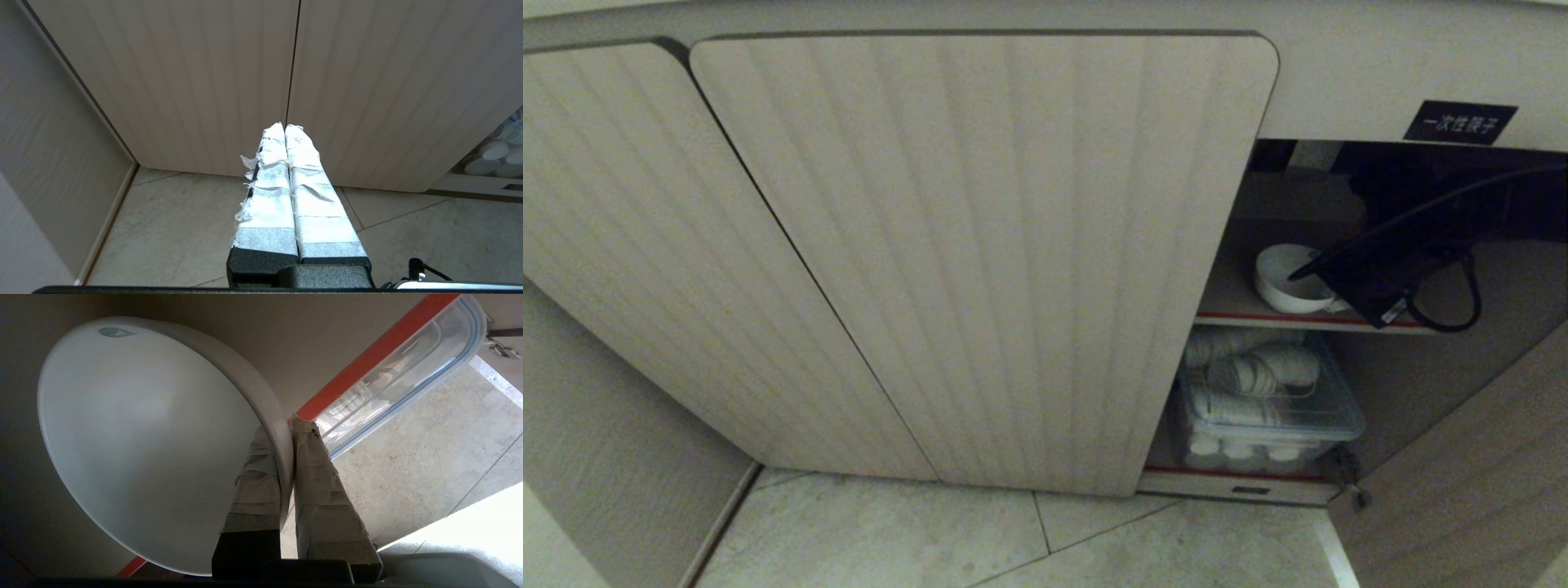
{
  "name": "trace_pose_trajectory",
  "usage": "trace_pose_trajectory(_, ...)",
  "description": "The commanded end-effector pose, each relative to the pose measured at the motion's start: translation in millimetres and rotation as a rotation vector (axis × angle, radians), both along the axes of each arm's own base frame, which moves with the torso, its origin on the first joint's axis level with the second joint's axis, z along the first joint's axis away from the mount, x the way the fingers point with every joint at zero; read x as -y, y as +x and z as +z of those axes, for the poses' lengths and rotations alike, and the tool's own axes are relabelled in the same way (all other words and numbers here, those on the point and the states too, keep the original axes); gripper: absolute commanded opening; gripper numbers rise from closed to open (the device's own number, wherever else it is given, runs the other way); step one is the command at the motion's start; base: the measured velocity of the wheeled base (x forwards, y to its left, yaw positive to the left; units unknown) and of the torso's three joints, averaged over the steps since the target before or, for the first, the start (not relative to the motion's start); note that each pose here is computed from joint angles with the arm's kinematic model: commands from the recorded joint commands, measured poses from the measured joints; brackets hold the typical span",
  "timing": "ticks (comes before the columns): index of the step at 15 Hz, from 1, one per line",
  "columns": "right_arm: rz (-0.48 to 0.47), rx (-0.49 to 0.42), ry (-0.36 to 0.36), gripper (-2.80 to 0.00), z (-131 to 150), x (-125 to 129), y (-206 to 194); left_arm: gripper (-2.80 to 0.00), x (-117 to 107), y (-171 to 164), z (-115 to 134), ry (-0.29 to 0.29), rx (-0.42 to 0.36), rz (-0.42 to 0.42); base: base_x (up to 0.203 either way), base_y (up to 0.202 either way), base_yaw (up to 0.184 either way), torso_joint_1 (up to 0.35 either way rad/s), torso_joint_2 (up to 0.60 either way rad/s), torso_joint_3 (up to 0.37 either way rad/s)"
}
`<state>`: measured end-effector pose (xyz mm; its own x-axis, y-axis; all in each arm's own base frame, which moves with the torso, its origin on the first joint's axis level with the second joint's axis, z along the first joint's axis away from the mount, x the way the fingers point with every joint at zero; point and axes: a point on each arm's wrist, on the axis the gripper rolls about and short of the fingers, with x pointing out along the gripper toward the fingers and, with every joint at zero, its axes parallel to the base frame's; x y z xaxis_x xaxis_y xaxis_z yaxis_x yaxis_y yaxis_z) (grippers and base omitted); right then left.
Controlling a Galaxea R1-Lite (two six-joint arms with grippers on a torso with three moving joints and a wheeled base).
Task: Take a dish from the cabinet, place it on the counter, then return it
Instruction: Put it back into the cabinet
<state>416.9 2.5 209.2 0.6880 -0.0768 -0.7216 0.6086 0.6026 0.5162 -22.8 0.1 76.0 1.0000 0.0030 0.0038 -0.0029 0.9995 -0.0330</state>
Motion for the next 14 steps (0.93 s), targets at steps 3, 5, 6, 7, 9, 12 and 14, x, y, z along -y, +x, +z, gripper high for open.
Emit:
trace_pose_trajectory(3, -0.003, 0.006, 0.004, -2.80, -1.0, -0.6, 4.6, -2.80, 0.0, 0.0, 0.0, -0.001, 0.001, 0.000, 0.000, 0.000, 0.000, 0.000, 0.00, 0.000)
trace_pose_trajectory(5, -0.003, 0.011, 0.004, -2.80, -1.1, -0.7, 7.1, -2.80, 0.0, -0.1, 0.4, -0.001, 0.002, 0.000, 0.000, 0.000, 0.000, 0.000, 0.00, 0.000)
trace_pose_trajectory(6, -0.003, 0.011, 0.004, -2.80, -1.6, -0.8, 8.2, -2.80, 0.0, 0.0, 0.0, -0.001, 0.001, 0.001, 0.000, 0.000, 0.000, 0.000, 0.00, 0.000)
trace_pose_trajectory(7, -0.003, 0.015, 0.004, -2.80, -1.4, -0.9, 9.6, -2.80, 0.0, -0.1, 0.3, -0.001, 0.002, 0.001, 0.000, 0.000, 0.000, 0.000, 0.00, 0.000)
trace_pose_trajectory(9, -0.004, 0.014, 0.004, -2.80, -2.1, -0.2, 10.2, -2.80, 0.0, 0.0, 0.0, -0.001, 0.001, 0.000, 0.000, 0.000, 0.000, 0.000, 0.00, 0.000)
trace_pose_trajectory(12, -0.003, 0.008, 0.004, -2.80, -4.7, -0.9, 11.5, -2.80, 0.0, 0.0, 0.0, -0.001, 0.001, 0.000, 0.000, 0.000, 0.000, 0.000, 0.00, 0.000)
trace_pose_trajectory(14, -0.009, 0.005, -0.001, -2.80, -6.1, -0.2, 12.2, -2.80, 0.0, -0.1, 0.4, -0.001, 0.002, 0.001, 0.000, 0.000, 0.000, 0.000, 0.00, 0.000)
